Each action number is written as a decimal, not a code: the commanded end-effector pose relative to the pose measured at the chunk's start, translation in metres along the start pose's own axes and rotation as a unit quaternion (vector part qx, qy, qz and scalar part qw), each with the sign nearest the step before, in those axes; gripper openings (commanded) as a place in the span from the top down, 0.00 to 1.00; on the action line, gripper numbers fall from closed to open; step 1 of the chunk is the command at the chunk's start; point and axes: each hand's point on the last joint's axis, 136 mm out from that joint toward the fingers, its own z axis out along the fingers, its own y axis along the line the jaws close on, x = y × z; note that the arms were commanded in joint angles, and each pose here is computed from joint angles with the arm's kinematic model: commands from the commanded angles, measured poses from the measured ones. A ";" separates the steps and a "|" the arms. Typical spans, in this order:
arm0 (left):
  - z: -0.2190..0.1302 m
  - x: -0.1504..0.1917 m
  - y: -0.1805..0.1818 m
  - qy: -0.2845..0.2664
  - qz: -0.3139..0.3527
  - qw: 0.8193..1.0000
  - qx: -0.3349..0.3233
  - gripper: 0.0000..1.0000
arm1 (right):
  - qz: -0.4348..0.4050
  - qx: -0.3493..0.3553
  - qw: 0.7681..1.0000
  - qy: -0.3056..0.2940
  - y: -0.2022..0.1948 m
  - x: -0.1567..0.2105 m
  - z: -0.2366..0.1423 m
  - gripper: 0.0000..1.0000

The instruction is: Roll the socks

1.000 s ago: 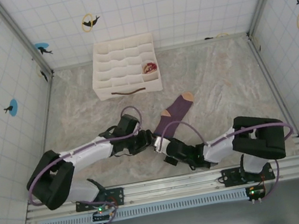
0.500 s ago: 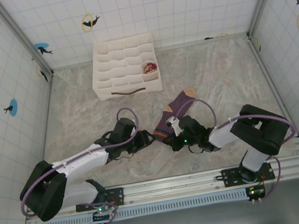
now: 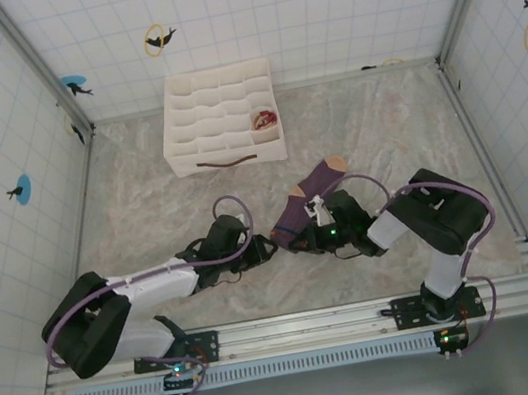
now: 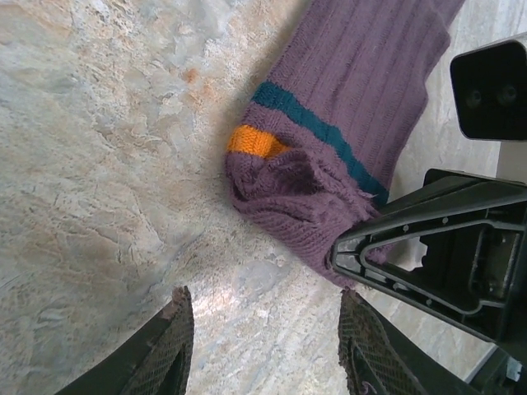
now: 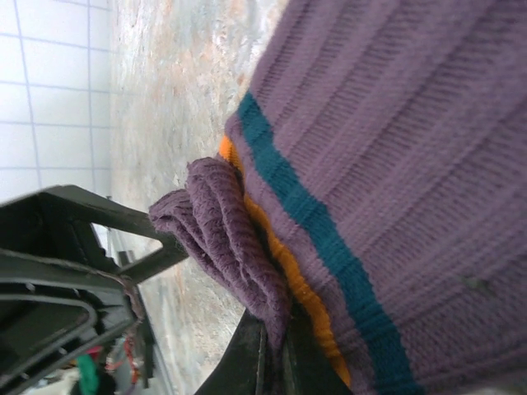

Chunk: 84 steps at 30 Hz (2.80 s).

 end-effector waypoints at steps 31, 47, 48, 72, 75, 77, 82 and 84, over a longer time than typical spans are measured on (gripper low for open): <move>0.045 -0.010 0.026 -0.021 -0.082 0.993 -0.081 0.80 | 0.150 0.028 0.988 -0.009 -0.043 0.012 -0.008 1.00; 0.030 -0.015 0.008 0.031 -0.026 0.991 -0.131 1.00 | -0.125 0.112 0.983 -0.078 -0.001 -0.018 -0.042 0.32; 0.028 -0.015 0.006 0.036 -0.022 0.990 -0.133 1.00 | -0.151 0.125 0.977 -0.085 0.003 -0.020 -0.045 0.29; 0.008 0.003 -0.017 0.130 -0.005 0.985 -0.110 1.00 | -0.709 0.332 0.603 -0.152 0.061 0.033 -0.034 0.34; 0.005 0.001 -0.019 0.133 -0.004 0.985 -0.108 1.00 | -0.723 0.332 0.591 -0.135 0.056 0.037 -0.024 0.36; 0.004 0.000 -0.019 0.135 -0.003 0.985 -0.107 1.00 | -0.728 0.332 0.588 -0.123 0.051 0.040 -0.018 0.37; 0.003 0.002 -0.018 0.141 -0.003 0.984 -0.107 1.00 | -0.735 0.333 0.582 -0.104 0.043 0.043 -0.005 0.41; 0.003 0.003 -0.018 0.146 -0.003 0.984 -0.105 1.00 | -0.737 0.333 0.580 -0.098 0.040 0.044 -0.001 0.44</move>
